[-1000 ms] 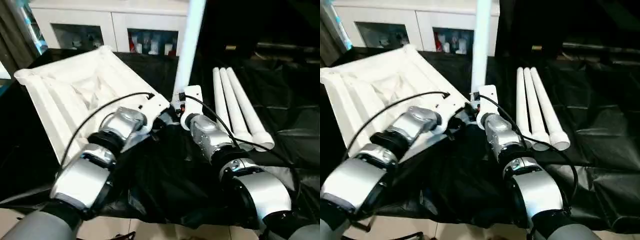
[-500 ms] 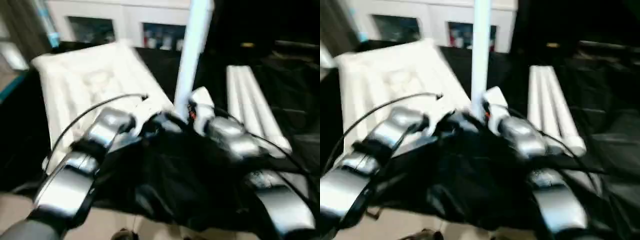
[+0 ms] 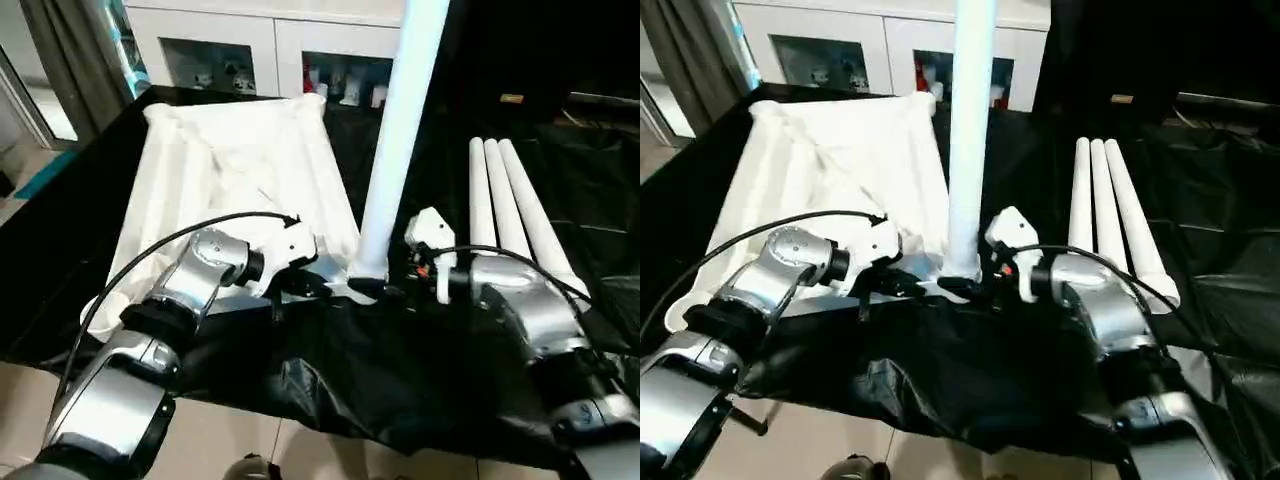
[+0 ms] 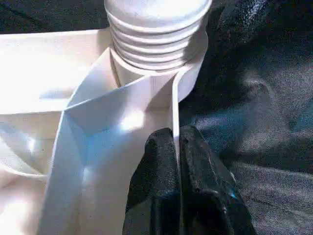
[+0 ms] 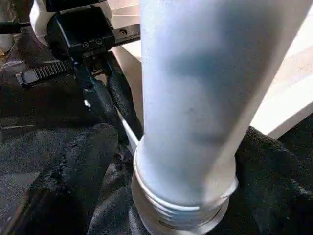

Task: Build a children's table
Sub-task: Rotate leg to tighten

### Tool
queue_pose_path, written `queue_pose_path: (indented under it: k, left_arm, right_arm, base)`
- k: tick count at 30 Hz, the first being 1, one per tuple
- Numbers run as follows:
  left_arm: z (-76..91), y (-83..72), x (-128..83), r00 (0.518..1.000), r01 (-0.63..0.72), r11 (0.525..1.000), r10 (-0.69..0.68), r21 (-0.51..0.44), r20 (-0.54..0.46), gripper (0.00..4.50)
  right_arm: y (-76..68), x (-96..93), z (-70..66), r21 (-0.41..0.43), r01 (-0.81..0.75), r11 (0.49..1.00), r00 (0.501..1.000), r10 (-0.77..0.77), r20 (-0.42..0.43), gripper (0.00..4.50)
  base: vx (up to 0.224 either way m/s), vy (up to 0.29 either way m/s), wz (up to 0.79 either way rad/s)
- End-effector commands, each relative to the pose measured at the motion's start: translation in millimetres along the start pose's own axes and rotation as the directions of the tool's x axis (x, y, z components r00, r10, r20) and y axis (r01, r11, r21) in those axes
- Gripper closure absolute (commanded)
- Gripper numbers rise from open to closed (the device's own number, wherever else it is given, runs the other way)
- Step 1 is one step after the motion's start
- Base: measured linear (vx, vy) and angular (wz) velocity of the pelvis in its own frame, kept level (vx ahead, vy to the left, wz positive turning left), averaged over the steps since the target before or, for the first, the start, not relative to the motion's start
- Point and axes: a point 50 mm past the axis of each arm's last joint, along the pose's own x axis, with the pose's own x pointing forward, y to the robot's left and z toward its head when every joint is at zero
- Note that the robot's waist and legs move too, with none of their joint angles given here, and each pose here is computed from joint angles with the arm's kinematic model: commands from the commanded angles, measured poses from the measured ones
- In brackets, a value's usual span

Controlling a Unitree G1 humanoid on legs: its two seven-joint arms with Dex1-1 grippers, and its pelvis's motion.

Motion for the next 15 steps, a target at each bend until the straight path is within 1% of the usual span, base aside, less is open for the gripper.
queue_pose_path:
  k: [1, 6, 13, 15]
  left_arm:
    - [22.1, 1.5, 2.2, 0.991, -0.020, 0.998, 0.012, 0.059, 0.137, 4.50]
    - [18.6, -0.2, 2.8, 0.989, -0.024, 0.999, 0.018, 0.042, 0.146, 4.50]
    - [14.7, -2.3, 3.3, 0.987, -0.026, 1.000, 0.022, 0.018, 0.162, 4.50]
    - [14.1, -2.7, 3.5, 0.987, -0.024, 1.000, 0.021, 0.018, 0.160, 4.50]
  right_arm:
    - [5.5, 2.7, -0.4, -0.002, -0.034, 0.999, 0.999, 0.034, -0.011, 0.49]
    - [6.2, 2.9, -2.3, 0.011, -0.019, 1.000, 1.000, 0.019, -0.008, 0.49]
    - [7.3, 4.3, -12.6, 0.044, 0.024, 0.999, 1.000, -0.024, -0.021, 0.49]
    - [7.3, 4.7, -13.6, 0.046, 0.030, 0.998, 0.999, -0.029, -0.022, 0.49]
  base:
    - [0.000, 0.000, 0.00]
    - [0.000, 0.000, 0.00]
    - [0.000, 0.000, 0.00]
    - [0.000, 0.000, 0.00]
